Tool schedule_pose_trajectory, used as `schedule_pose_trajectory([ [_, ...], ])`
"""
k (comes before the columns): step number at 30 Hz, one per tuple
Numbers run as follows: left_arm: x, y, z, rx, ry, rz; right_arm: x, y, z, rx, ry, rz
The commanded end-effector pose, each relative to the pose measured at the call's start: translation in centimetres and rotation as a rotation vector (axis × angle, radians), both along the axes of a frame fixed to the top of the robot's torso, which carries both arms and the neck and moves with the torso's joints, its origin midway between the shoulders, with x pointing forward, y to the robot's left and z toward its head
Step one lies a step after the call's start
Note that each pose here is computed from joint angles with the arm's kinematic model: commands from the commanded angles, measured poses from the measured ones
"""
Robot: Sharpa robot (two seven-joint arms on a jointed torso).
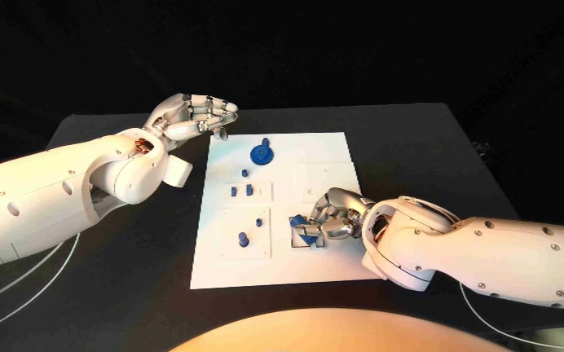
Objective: Assemble the parts on the task board
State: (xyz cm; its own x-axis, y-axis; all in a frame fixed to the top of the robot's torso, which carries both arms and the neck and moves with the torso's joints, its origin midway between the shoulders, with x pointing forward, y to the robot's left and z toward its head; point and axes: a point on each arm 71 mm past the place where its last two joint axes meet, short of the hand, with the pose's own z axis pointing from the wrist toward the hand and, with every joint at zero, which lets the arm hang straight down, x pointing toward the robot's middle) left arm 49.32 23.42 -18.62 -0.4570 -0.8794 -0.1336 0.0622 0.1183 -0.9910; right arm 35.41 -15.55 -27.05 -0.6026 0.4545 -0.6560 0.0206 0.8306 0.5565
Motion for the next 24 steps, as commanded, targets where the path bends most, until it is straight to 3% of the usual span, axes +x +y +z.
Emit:
schedule_pose_trajectory([
  [1, -0.08, -0.18, 0.09, -0.009, 0.0, -0.016, 0.01, -0.35, -0.28, -0.043, -0.001, -0.003],
  [8, -0.08, -0.15, 0.09, -0.009, 0.0, -0.016, -0.16, -0.08, -0.21, -0.046, -0.003, 0.023],
  [16, -0.06, -0.08, 0.07, -0.007, 0.001, -0.014, -0.23, 0.29, 0.35, -0.053, -0.077, 0.06],
  [24, -0.08, -0.08, 0.09, -0.001, -0.005, -0.015, -0.39, 0.05, 0.65, -0.051, -0.104, 0.075],
])
